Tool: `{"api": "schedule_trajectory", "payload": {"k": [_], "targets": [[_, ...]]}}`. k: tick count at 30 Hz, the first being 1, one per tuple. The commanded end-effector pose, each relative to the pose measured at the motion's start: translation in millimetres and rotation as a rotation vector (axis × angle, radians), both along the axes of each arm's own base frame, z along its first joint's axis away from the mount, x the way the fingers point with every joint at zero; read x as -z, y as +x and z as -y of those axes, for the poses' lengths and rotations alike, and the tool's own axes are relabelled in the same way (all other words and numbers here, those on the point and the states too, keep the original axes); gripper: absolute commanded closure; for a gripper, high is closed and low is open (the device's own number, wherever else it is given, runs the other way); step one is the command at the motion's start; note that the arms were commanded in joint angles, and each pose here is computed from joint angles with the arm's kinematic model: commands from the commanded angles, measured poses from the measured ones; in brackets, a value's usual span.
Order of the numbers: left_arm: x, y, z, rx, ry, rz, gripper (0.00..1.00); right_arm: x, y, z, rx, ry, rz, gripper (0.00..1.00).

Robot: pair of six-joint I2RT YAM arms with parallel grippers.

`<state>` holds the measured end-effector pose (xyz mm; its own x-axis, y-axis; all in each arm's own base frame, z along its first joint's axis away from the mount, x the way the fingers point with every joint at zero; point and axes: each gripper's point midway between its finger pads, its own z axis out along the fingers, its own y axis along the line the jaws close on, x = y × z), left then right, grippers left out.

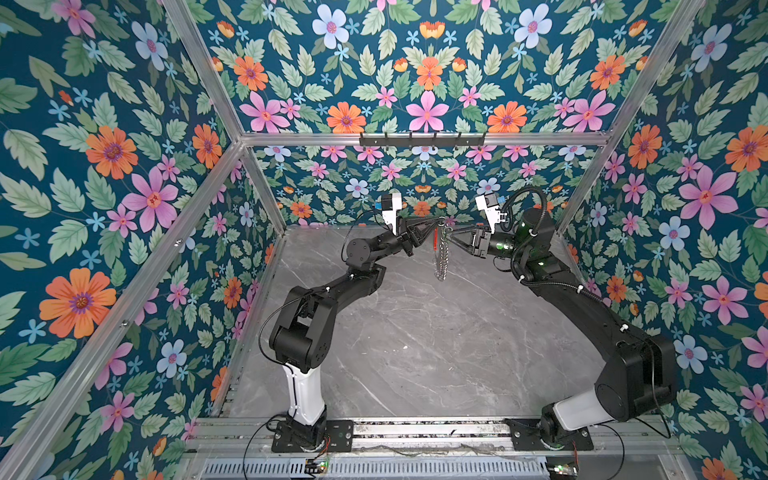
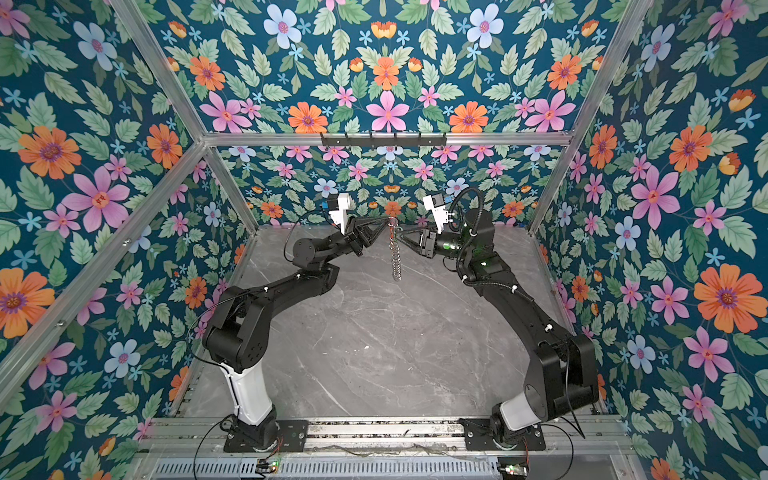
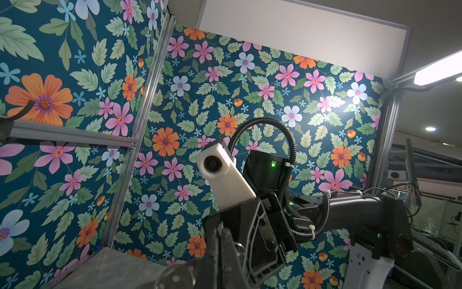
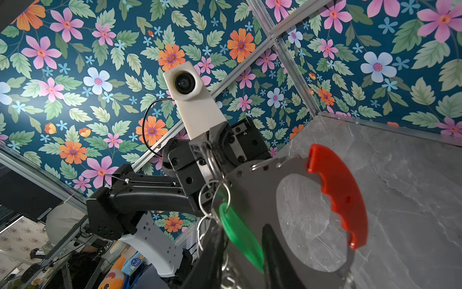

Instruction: Put the keys on the keyring

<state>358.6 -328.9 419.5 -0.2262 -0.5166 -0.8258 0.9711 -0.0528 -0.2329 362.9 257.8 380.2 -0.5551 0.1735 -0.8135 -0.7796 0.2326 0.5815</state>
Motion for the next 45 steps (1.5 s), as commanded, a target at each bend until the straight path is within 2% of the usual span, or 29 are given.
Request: {"api": "schedule_trajectory", "payload": {"k": [1,4,6,14,23,24,26,29,33,37,45], "targets": [[-12,-5,-6,-0.005,-0.048,0.034,1.0,-10,-1,0,0.0,0.014,0.042,0.83],[-12,-5,-5,-0.007,-0.055,0.031,1.0,-11,1,-1,0.001,0.014,0.042,0.96],[-13,-6,-3,-0.005,-0.06,0.032,1.0,-9,1,-6,-0.007,0.009,0.034,1.0],[-11,-8,-1,-0.013,-0.087,0.031,1.0,7,-2,-33,-0.06,-0.038,0.014,1.0],[-6,-8,-1,-0.017,-0.091,0.026,1.0,11,-1,-29,-0.022,-0.087,0.026,1.0],[-5,-8,-1,-0.018,-0.09,0.026,1.0,12,-2,-27,-0.011,-0.097,0.031,0.96],[-5,-8,-2,-0.022,-0.087,0.029,1.0,11,-2,-19,0.022,-0.114,0.038,0.73],[-4,-8,-3,-0.021,-0.084,0.031,1.0,10,0,0,0.08,-0.12,0.045,0.65],[-4,-9,-2,-0.011,-0.081,0.03,1.0,2,2,24,0.145,-0.116,0.06,0.62],[-4,-11,-2,0.0,-0.085,0.026,1.0,-15,1,29,0.159,-0.102,0.1,0.62],[-2,-13,1,0.013,-0.083,0.015,1.0,-42,7,18,0.092,0.009,0.113,0.69]]}}
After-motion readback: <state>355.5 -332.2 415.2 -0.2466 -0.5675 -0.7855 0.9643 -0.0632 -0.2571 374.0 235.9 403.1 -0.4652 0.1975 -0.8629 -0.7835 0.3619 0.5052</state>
